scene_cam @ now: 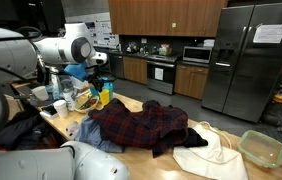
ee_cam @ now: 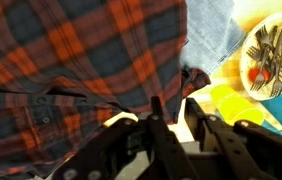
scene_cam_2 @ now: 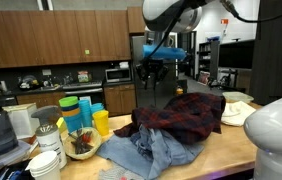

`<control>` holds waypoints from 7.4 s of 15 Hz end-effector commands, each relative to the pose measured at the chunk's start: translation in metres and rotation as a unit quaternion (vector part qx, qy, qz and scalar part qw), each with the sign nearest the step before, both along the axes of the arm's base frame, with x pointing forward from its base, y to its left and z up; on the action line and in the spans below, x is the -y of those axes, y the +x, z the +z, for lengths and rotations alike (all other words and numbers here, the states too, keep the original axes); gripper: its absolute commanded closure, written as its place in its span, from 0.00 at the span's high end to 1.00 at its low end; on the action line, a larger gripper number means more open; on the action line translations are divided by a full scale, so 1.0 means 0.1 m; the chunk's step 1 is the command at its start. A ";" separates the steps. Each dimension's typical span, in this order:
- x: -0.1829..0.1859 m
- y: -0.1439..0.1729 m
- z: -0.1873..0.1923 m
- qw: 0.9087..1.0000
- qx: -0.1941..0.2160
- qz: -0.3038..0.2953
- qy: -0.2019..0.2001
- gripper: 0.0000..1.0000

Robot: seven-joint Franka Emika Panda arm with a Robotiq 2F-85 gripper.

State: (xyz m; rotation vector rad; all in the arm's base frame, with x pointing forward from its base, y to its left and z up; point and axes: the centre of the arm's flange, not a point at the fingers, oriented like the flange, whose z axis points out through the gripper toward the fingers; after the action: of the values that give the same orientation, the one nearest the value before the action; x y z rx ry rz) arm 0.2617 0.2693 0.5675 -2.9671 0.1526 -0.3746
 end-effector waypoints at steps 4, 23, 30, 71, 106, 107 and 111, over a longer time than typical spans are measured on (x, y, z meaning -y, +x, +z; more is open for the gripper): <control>-0.03 0.10 0.18 0.999 -0.028 0.025 0.009 0.82; 0.67 -0.07 -1.49 0.935 -0.232 -0.243 0.114 1.00; 0.74 -0.10 -1.67 0.925 -0.237 -0.268 0.125 0.52; 0.87 0.09 0.89 0.978 0.017 -0.031 0.206 0.01; 1.24 0.06 1.37 0.969 -0.027 0.000 0.248 0.01; 1.14 0.05 1.30 0.971 -0.038 0.009 0.237 0.01; 0.63 -0.02 0.98 0.981 -0.089 0.053 0.165 0.35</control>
State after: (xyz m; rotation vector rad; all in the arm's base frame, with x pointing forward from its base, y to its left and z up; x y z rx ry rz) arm 0.2601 0.1767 0.6751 -2.5767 0.1618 -0.1266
